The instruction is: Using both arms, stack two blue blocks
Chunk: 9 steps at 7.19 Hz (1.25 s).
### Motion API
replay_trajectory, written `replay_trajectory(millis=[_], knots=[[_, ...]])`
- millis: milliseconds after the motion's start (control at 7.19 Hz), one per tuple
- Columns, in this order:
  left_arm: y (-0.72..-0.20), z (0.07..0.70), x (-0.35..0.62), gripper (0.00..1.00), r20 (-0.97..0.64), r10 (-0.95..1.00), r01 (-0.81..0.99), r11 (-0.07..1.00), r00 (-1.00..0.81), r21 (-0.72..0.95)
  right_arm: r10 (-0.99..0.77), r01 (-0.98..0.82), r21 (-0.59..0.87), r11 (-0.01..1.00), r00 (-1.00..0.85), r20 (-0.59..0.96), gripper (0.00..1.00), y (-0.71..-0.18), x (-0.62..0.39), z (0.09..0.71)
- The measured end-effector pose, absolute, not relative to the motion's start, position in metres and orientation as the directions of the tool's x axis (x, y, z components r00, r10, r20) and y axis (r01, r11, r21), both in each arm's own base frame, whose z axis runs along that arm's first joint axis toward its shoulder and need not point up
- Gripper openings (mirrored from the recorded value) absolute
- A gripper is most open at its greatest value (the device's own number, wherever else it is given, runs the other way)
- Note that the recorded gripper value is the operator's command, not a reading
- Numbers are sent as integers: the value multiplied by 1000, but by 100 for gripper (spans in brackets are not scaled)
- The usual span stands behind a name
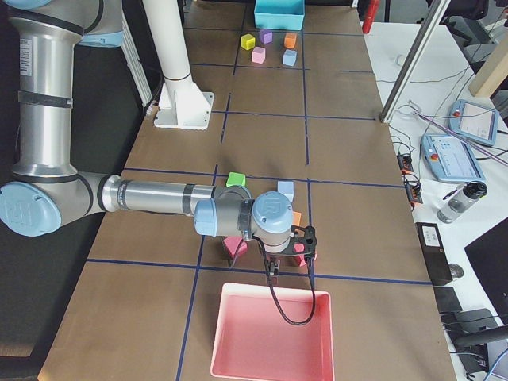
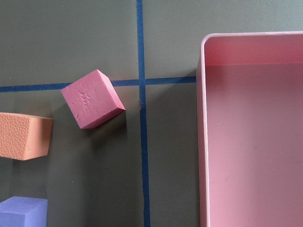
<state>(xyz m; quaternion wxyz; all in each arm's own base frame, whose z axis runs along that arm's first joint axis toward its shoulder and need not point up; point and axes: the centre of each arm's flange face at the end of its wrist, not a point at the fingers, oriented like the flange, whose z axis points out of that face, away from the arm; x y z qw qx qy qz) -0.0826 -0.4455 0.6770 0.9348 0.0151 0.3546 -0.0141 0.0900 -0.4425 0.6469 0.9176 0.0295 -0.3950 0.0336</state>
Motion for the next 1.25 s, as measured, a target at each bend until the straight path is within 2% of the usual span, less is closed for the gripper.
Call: replay_trajectory(millis=[278, 695, 974, 1252], knots=[[-448, 674, -83, 100, -664, -11, 37, 999, 747, 25, 24, -100, 61, 993, 687, 726, 100, -451, 89, 621], [-449, 670, -81, 100, -685, -4, 38, 999, 729, 34, 59, -171, 74, 983, 661, 748, 100, -501, 61, 540], [-449, 668, -80, 100, -691, -1, 38, 999, 723, 38, -39, -76, 117, 990, 651, 758, 100, -508, -12, 496], [-449, 666, -80, 100, -692, 2, 38, 998, 722, 42, -42, -58, 101, 993, 634, 772, 100, -508, -84, 468]])
